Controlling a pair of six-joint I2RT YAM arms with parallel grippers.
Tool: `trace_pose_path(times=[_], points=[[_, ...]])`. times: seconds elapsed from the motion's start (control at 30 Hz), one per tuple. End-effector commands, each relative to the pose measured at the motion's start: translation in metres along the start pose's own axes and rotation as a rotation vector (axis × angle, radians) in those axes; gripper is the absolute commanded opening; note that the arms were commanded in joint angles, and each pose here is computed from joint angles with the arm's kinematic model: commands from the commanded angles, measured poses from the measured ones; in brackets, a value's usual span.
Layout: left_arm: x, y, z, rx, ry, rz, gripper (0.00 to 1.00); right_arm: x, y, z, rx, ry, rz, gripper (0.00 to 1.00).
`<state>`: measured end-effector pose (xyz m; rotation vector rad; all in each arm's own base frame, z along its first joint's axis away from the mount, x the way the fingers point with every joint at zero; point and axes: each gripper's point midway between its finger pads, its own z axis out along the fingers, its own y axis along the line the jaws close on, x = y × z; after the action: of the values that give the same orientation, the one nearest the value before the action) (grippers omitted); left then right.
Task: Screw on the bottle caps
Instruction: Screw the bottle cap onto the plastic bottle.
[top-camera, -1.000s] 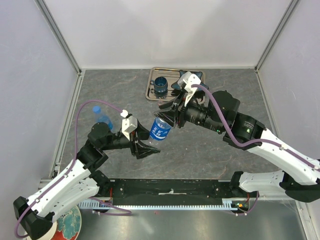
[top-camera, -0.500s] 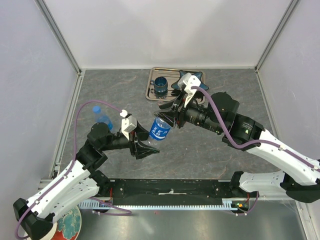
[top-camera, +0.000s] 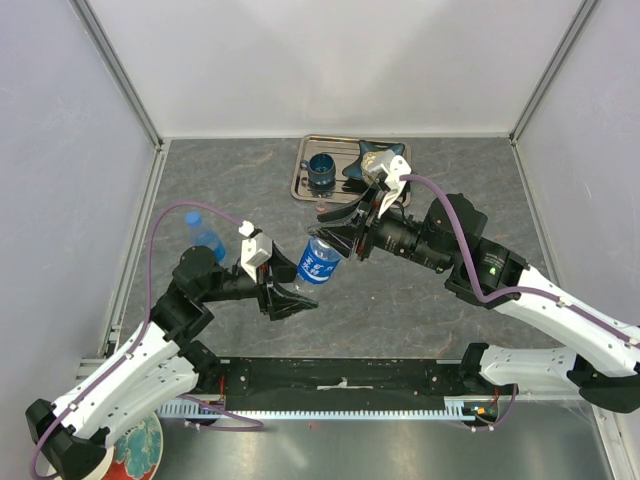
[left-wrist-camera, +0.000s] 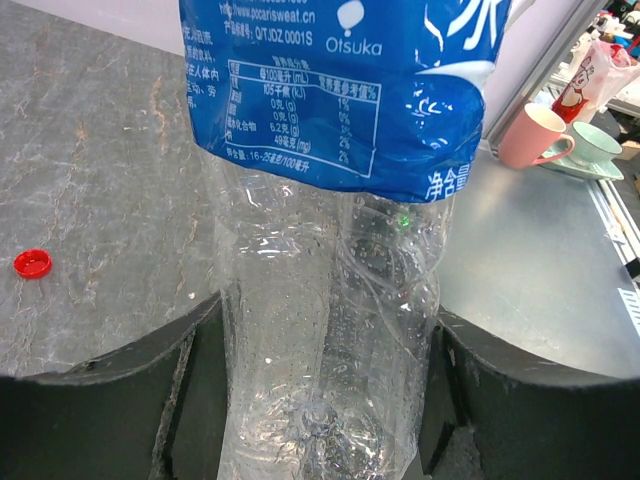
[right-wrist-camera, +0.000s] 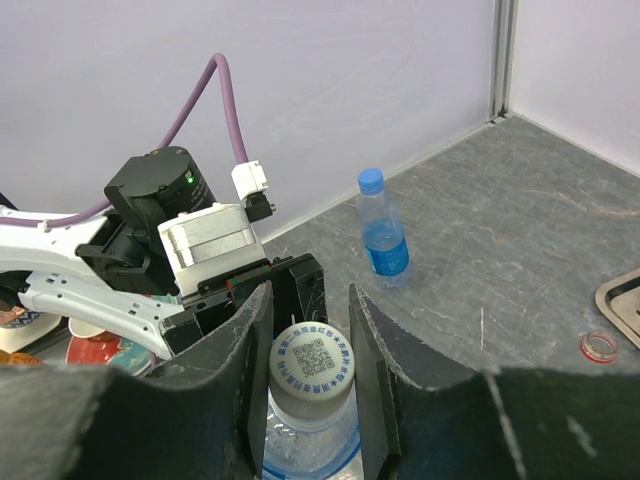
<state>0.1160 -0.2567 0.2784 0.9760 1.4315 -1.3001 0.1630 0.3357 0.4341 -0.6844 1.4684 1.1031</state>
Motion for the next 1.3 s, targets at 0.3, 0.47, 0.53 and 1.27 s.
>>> trace_pose_path(times=[0.3, 0.47, 0.53, 1.27], points=[[-0.057, 0.014, -0.003, -0.109, -0.173, 0.072, 0.02, 0.041, 0.021, -0.004, -0.104, 0.155, 0.053, 0.43], [-0.061, 0.017, -0.003, -0.123, -0.183, 0.073, 0.02, 0.042, 0.023, -0.002, -0.115, 0.161, 0.051, 0.42], [-0.062, 0.018, -0.003, -0.126, -0.185, 0.074, 0.02, 0.043, 0.023, -0.001, -0.116, 0.165, 0.053, 0.34], [-0.111, 0.081, -0.013, -0.472, -0.29, 0.176, 0.02, 0.073, -0.019, 0.025, 0.256, 0.19, 0.084, 0.0]])
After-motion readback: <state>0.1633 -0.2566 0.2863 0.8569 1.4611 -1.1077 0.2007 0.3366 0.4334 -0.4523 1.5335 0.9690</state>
